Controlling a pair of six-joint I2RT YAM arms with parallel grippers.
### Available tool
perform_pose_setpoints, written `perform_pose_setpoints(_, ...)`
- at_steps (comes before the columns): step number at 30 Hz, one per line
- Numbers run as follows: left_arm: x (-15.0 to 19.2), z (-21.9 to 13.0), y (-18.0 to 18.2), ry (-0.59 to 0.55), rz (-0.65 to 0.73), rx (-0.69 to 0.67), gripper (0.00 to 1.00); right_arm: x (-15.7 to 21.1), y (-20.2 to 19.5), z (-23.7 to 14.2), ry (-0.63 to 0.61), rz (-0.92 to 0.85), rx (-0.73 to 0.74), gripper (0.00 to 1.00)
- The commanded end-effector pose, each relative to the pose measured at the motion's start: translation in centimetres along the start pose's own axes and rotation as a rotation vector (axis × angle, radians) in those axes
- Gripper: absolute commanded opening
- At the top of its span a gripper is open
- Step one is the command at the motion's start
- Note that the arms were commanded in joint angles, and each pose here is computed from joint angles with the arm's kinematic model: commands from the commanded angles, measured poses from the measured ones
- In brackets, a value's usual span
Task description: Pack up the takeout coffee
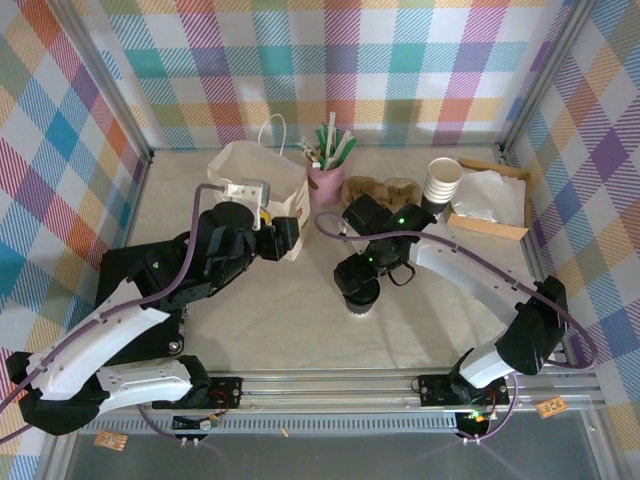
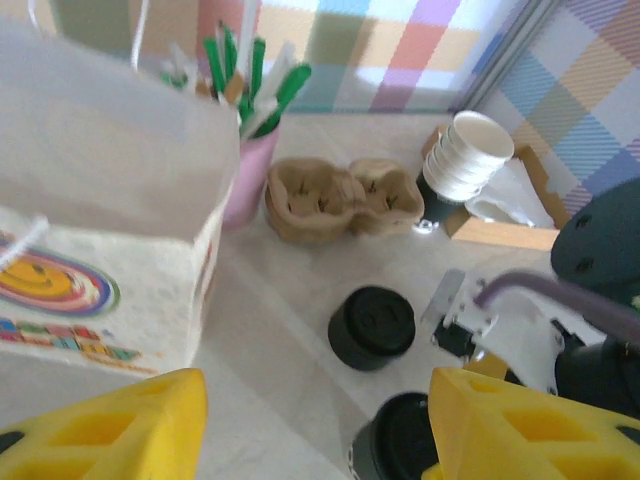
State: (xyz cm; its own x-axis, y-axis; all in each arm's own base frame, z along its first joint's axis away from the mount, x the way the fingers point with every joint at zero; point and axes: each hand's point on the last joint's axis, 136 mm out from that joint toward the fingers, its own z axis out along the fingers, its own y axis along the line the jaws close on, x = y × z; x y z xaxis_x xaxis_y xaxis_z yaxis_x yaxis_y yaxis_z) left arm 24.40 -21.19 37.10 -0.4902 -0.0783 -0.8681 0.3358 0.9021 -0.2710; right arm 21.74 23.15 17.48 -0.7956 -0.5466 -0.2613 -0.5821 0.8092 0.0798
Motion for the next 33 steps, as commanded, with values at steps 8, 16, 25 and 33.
perform_pose_setpoints(8,-2.8,1.6,0.9,0.018,0.126,-0.180,0.62,1.6,0.0,-1.2,0.036,0.020,0.034,0.99)
perform_pose_setpoints(16,-3.7,3.3,0.6,0.015,0.110,-0.216,0.62,0.4,1.0,-1.1,0.064,0.012,0.000,0.99)
perform_pose_setpoints(25,-2.9,3.9,2.5,-0.004,0.068,-0.313,0.61,-0.5,1.1,-1.2,0.042,0.063,0.003,0.99)
perform_pose_setpoints(33,-2.2,3.6,2.7,0.023,0.078,-0.312,0.62,0.2,1.1,-0.9,0.053,0.086,-0.002,0.99)
